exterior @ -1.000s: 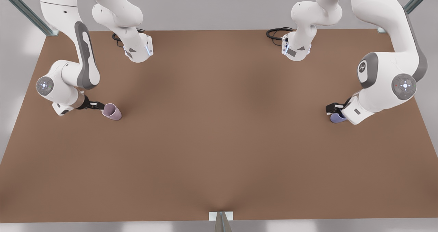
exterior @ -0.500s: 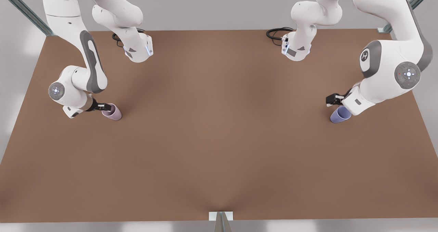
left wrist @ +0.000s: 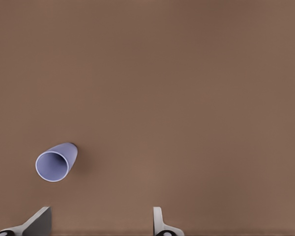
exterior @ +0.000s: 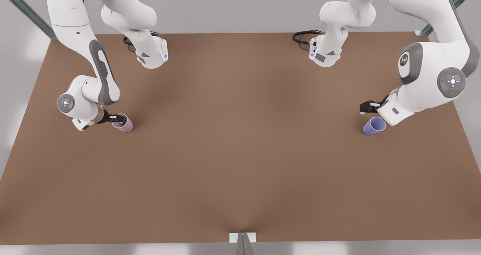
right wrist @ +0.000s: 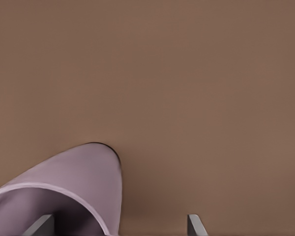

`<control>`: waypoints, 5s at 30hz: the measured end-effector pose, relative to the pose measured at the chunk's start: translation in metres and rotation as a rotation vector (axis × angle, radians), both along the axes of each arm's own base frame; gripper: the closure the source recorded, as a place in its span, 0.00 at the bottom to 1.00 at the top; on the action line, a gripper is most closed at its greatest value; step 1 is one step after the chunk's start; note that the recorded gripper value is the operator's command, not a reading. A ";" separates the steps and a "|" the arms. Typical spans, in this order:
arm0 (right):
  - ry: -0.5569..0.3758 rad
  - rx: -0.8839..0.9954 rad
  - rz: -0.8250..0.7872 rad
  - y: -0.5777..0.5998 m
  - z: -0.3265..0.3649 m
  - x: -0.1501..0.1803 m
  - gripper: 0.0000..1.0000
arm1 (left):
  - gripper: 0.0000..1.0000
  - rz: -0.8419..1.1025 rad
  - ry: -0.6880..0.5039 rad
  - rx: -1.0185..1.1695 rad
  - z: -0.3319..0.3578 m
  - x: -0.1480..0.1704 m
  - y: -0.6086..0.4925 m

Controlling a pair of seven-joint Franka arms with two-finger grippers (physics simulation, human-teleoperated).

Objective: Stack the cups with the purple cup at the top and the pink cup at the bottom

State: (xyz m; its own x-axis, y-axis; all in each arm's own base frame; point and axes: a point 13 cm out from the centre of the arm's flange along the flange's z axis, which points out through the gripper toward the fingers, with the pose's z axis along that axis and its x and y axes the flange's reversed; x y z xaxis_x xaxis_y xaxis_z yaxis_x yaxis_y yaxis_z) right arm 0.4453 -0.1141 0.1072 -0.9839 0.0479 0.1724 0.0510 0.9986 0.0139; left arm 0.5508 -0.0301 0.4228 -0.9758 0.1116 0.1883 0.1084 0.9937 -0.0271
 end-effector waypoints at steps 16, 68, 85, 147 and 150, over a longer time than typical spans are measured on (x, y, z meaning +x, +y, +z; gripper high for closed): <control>0.004 0.005 0.006 0.002 -0.008 0.001 0.79 | 0.00 -0.004 0.029 0.003 -0.007 -0.006 -0.005; -0.094 0.107 -0.023 0.675 0.020 0.038 0.79 | 0.00 0.131 0.030 0.044 -0.210 -0.050 0.202; -0.069 0.045 -0.270 0.675 0.004 0.026 0.00 | 0.00 0.099 0.007 0.058 -0.283 -0.062 0.234; -0.085 -0.078 0.149 0.144 0.307 0.170 0.00 | 0.79 0.055 0.065 -0.059 -0.171 0.007 -0.319; -0.085 -0.077 0.161 0.144 0.307 0.170 0.00 | 0.79 0.107 0.074 -0.048 -0.168 -0.003 -0.339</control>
